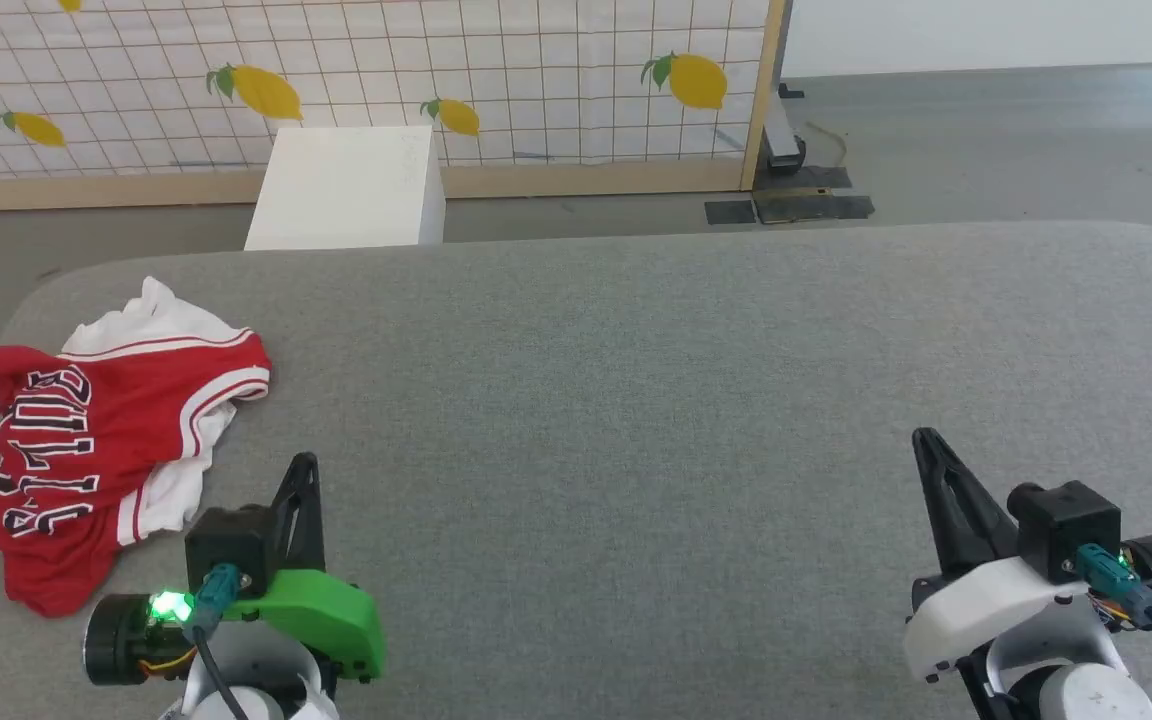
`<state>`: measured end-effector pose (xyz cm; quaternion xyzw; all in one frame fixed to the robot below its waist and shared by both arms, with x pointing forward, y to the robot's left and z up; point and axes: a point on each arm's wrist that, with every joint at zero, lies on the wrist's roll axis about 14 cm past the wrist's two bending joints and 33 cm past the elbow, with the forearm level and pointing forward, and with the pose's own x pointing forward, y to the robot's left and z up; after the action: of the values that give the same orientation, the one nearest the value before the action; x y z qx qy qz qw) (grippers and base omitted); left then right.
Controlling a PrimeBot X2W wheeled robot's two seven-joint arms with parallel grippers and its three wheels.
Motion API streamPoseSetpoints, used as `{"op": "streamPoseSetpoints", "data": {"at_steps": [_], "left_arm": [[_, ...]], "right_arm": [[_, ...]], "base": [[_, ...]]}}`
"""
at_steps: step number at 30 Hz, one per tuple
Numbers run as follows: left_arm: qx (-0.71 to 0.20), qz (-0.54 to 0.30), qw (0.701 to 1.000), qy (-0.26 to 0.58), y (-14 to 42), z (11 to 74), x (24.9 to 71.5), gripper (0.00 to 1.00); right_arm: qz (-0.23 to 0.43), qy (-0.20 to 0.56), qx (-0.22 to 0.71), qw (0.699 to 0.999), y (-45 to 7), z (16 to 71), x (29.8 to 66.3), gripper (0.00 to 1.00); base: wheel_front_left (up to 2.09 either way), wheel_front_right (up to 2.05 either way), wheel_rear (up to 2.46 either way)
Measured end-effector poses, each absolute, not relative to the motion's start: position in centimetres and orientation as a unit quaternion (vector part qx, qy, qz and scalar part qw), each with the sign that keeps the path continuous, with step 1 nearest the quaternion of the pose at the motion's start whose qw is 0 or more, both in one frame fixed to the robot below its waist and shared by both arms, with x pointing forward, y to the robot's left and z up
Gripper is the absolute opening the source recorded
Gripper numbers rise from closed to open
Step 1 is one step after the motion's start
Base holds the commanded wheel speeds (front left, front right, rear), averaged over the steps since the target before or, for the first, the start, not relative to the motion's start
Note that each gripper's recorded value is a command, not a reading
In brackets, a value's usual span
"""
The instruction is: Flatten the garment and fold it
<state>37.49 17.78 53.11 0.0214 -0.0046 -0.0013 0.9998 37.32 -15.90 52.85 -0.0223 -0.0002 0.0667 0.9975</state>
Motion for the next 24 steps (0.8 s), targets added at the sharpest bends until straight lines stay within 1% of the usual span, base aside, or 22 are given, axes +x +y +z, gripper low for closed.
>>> {"op": "streamPoseSetpoints", "data": {"at_steps": [11, 12, 24], "left_arm": [[0.021, -0.001, 1.000, -0.005, 17.77, 53.10, 37.49, 0.00], [0.021, -0.002, 1.000, -0.005, 17.77, 53.10, 37.50, 1.00], [0.014, -0.007, 1.000, -0.004, 17.37, 52.83, 37.49, 1.00]], "right_arm": [[0.067, 0.000, -0.022, 0.998, -15.90, 52.84, 37.32, 0.00], [0.067, 0.000, -0.022, 0.998, -15.90, 52.84, 37.32, 1.00], [0.064, 0.000, -0.016, 0.998, -16.13, 52.67, 37.31, 1.00]], "base": [[0.00, 0.00, 0.00], [0.00, 0.00, 0.00], [0.00, 0.00, 0.00]]}}
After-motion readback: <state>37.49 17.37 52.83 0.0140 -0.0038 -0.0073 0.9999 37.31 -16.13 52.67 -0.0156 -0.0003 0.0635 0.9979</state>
